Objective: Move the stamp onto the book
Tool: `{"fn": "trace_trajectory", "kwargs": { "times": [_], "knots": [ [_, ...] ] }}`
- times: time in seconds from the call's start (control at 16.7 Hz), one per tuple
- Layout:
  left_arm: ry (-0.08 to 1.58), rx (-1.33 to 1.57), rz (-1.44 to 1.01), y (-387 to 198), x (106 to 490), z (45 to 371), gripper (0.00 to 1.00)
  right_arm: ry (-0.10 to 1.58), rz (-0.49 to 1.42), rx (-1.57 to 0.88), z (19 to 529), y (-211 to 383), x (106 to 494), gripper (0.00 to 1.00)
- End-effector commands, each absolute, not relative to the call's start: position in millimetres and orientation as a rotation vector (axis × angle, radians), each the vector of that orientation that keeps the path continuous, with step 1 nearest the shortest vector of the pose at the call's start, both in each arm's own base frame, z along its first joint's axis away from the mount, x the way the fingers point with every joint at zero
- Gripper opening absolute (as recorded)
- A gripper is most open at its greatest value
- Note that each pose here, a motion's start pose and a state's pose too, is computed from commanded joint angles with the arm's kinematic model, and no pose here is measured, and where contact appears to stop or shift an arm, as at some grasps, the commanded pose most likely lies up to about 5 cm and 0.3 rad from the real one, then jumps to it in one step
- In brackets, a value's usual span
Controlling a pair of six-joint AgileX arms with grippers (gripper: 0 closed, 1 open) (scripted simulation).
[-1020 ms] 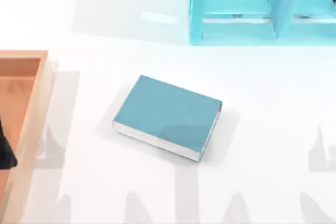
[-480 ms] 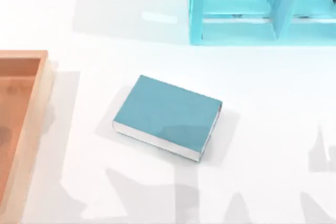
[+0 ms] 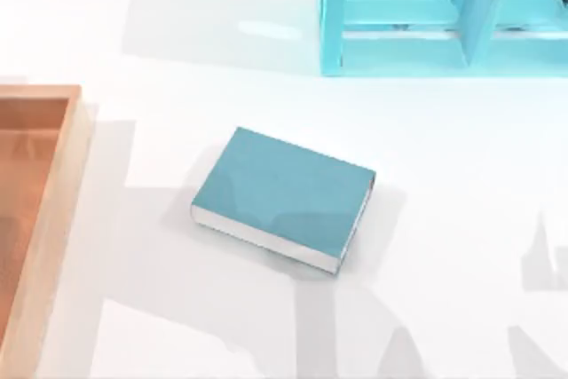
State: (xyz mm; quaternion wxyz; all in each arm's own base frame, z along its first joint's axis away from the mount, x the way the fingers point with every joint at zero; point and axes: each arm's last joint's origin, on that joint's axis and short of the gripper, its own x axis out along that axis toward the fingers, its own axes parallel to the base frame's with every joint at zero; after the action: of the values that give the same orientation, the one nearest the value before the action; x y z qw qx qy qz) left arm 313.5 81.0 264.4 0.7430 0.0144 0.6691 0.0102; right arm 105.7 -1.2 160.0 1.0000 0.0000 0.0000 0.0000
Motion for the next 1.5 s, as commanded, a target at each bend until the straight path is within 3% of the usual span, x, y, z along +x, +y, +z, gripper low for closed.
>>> {"fn": "trace_trajectory", "kwargs": {
  "times": [0.24, 0.66, 1.2, 1.5],
  "knots": [
    [1.559, 0.019, -0.009, 94, 339, 260, 1.00, 0.000, 0.000, 0.000, 160, -1, 106, 1.00],
    [1.569, 0.021, -0.016, 94, 342, 259, 1.00, 0.000, 0.000, 0.000, 160, -1, 106, 1.00],
    [1.566, 0.019, -0.012, 96, 343, 169, 1.00, 0.000, 0.000, 0.000, 160, -1, 106, 1.00],
    [1.571, 0.018, -0.014, 96, 341, 160, 1.00, 0.000, 0.000, 0.000, 160, -1, 106, 1.00]
  ]
}}
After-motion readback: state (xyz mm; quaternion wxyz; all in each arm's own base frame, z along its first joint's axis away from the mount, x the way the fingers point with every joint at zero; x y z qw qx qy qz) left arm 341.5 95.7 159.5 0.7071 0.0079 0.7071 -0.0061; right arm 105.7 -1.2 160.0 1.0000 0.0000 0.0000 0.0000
